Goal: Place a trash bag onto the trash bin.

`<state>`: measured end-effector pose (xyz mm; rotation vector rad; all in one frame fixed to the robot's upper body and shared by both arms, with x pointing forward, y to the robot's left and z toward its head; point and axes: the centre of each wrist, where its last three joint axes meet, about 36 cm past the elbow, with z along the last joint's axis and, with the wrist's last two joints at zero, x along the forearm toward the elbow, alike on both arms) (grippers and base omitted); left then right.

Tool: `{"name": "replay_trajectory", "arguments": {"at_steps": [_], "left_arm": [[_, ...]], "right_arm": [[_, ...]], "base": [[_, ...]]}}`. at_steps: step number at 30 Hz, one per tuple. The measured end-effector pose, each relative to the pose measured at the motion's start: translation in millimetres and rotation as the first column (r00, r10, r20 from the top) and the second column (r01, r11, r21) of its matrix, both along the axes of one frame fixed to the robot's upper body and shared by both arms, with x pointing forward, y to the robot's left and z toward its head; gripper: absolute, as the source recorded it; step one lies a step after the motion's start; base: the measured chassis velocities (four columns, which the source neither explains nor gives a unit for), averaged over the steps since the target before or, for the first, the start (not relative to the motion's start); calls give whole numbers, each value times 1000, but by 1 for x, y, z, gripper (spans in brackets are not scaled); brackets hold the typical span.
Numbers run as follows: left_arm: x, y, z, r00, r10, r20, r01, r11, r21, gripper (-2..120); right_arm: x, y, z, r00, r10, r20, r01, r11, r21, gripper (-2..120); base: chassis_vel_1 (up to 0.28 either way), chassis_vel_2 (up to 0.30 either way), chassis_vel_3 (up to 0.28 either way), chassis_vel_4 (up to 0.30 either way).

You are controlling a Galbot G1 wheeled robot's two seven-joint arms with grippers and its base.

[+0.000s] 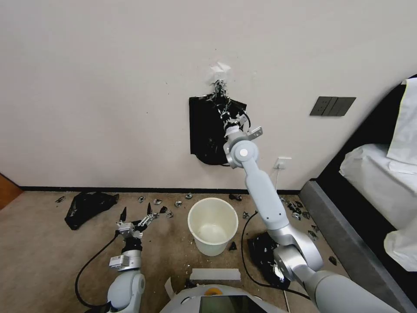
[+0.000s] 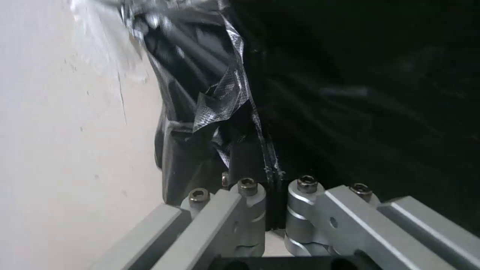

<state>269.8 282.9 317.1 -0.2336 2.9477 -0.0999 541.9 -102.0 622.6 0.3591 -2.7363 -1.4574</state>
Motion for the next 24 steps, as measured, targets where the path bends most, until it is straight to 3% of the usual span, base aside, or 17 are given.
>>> {"name": "replay_trajectory", "arguments": {"at_steps": [24], "left_arm": [[11,6,-8,1000,7,-2,-7,1000,3,100]], "right_arm": [[-55,6,-33,995,18,-99,-28,995,-95,0]], "base": [[0,0,0,0]]}}
